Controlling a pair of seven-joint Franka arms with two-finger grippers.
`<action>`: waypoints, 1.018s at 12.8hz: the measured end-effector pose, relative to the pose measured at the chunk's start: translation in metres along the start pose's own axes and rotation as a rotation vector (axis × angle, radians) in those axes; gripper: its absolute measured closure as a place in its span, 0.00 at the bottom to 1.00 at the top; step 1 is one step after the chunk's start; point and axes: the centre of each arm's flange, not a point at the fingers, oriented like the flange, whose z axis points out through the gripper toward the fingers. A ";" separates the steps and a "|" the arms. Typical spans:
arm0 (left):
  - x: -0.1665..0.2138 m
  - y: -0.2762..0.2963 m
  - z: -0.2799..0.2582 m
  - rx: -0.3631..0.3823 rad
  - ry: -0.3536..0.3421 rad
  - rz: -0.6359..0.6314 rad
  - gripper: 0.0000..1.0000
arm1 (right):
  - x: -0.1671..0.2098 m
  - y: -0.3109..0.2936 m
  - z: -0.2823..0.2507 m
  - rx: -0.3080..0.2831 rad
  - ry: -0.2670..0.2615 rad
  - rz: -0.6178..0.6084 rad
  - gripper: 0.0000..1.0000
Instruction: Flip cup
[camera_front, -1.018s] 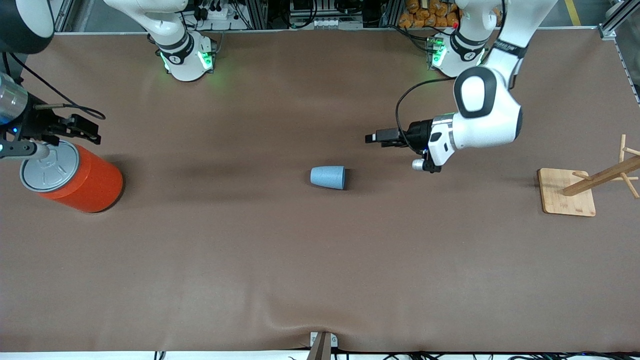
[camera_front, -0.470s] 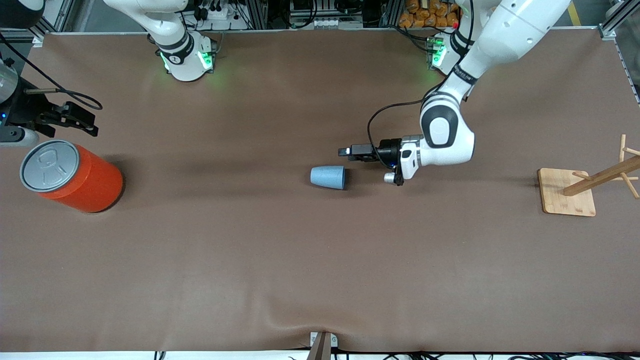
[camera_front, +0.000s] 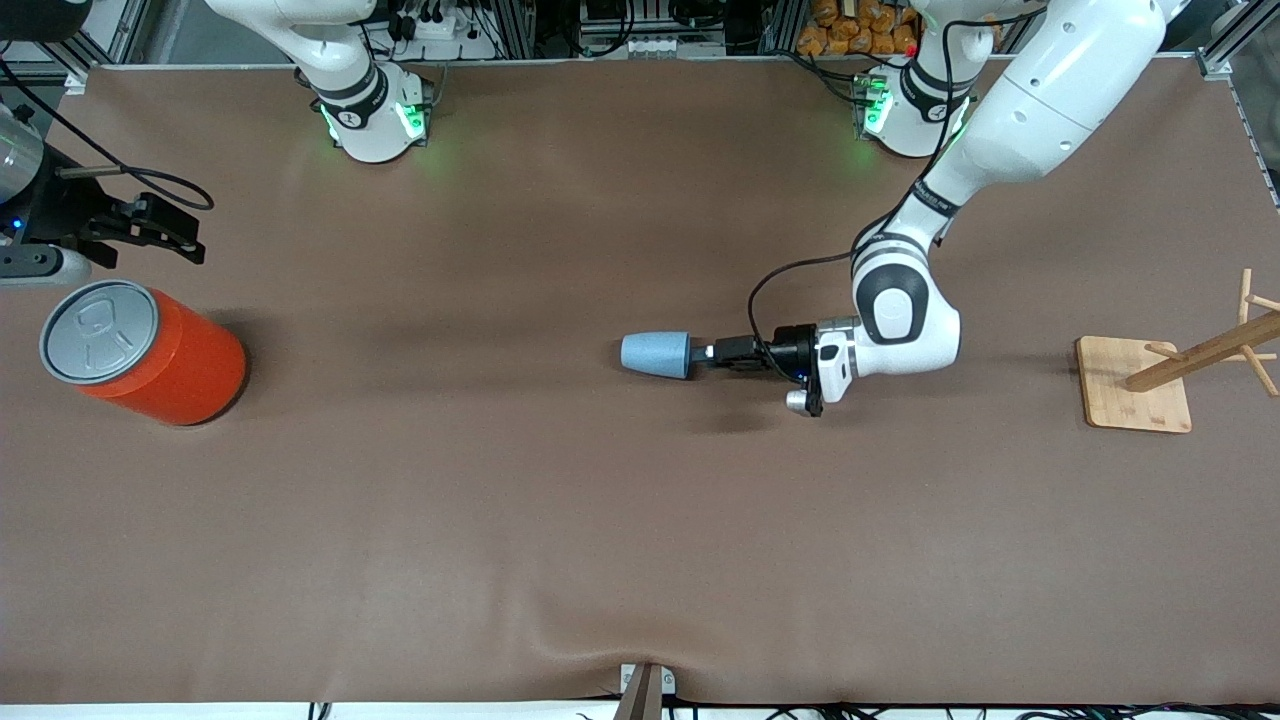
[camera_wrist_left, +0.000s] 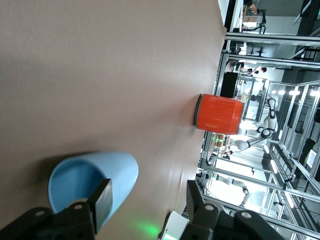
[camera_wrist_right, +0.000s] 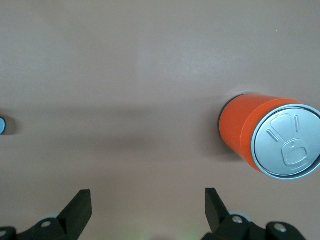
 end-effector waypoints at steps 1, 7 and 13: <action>0.004 -0.002 0.007 0.008 0.007 0.002 0.34 | 0.001 0.001 0.001 0.000 -0.001 0.002 0.00; -0.006 -0.008 0.036 0.046 -0.007 0.005 0.46 | 0.003 0.002 -0.008 0.001 0.018 0.005 0.00; -0.009 -0.022 0.033 0.059 -0.010 -0.017 0.46 | 0.013 0.010 0.003 0.003 0.004 0.028 0.00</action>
